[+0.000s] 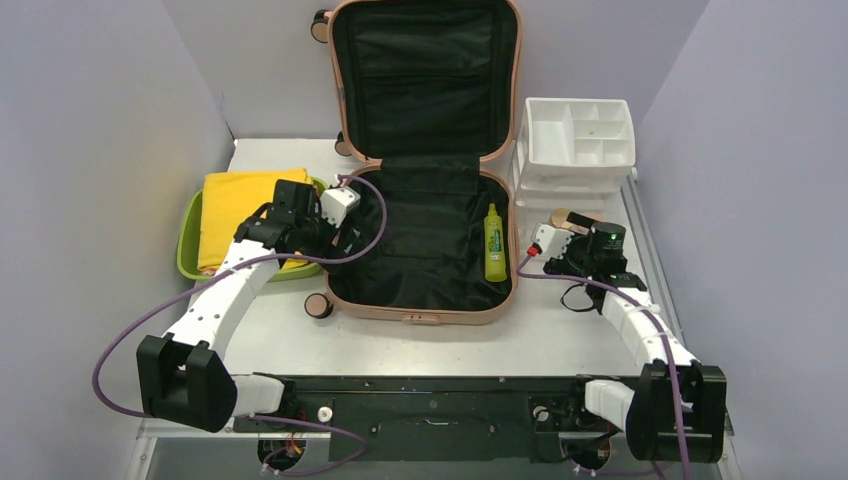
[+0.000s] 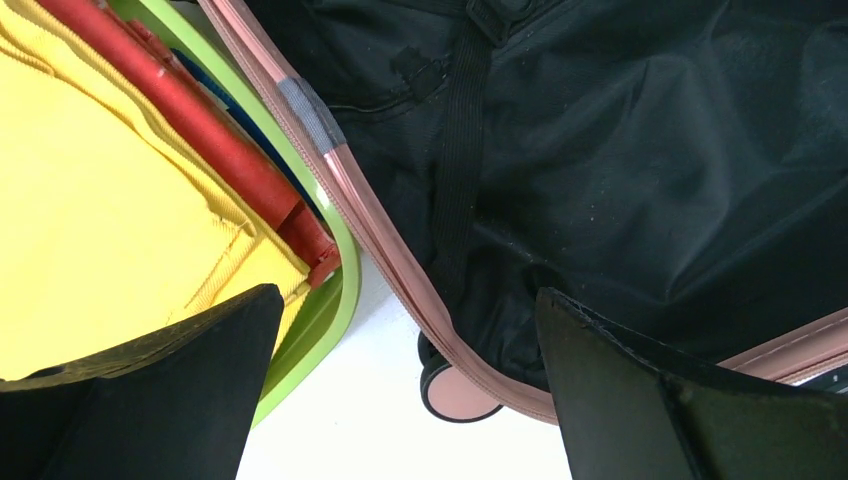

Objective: Open, take out, and arrange the luggage
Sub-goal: Close the drawer in the storage box.

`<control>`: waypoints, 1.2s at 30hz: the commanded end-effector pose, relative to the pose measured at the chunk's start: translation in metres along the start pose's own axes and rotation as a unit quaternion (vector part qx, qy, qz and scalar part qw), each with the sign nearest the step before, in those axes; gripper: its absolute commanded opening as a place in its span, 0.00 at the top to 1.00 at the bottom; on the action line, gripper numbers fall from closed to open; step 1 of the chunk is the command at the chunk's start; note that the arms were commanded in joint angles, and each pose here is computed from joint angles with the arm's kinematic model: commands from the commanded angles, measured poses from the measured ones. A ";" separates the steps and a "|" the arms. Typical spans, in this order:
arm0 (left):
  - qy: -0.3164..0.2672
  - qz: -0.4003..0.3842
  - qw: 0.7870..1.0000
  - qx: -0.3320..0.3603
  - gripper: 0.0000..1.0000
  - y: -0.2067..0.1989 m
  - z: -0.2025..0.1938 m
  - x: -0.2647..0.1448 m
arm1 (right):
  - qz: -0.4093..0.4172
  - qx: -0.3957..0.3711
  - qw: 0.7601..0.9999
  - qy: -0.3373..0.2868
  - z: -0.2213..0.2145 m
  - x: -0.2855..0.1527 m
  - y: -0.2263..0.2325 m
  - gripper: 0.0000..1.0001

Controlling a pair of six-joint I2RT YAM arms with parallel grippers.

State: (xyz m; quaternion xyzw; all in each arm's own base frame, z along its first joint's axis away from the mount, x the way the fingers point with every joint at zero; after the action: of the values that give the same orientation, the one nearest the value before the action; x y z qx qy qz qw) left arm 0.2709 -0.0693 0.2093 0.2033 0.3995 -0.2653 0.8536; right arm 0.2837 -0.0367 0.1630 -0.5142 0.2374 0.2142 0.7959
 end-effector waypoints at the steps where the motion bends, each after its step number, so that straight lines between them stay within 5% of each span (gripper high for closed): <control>1: -0.047 -0.003 0.999 -0.009 0.04 0.001 0.015 -0.002 | -0.129 -0.034 0.990 -0.045 0.015 0.015 -0.038 0.11; 18: -0.058 -0.004 0.996 -0.061 0.04 0.015 -0.001 -0.006 | -0.274 0.000 0.962 -0.022 0.010 0.051 -0.069 0.17; 26: -0.066 -0.003 0.996 -0.066 0.04 0.016 -0.003 -0.009 | -0.232 0.035 0.972 -0.018 0.021 0.052 -0.056 0.14; 30: -0.075 -0.005 0.995 -0.065 0.04 0.015 -0.002 -0.012 | -0.105 0.145 0.983 -0.049 0.030 0.031 -0.047 0.11; 36: -0.079 -0.007 0.995 -0.066 0.04 0.016 0.000 -0.012 | -0.077 0.344 0.933 -0.075 0.027 -0.001 -0.030 0.15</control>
State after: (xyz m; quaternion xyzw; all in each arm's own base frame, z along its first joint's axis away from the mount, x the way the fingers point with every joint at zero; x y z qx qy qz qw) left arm 0.2678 -0.0508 0.2077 0.1320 0.3844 -0.2553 0.8773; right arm 0.3314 -0.0356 0.2052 -0.3669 0.1534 0.0777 0.9142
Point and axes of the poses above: each gripper's point midway between its finger pads, its own x axis out along the fingers, its own y axis along the line the jaws close on, z = x × y, the point moved 7 cm from there along -x, back along the fingers, and after that the axes turned 3 degrees about x, right-handed, at the moved point
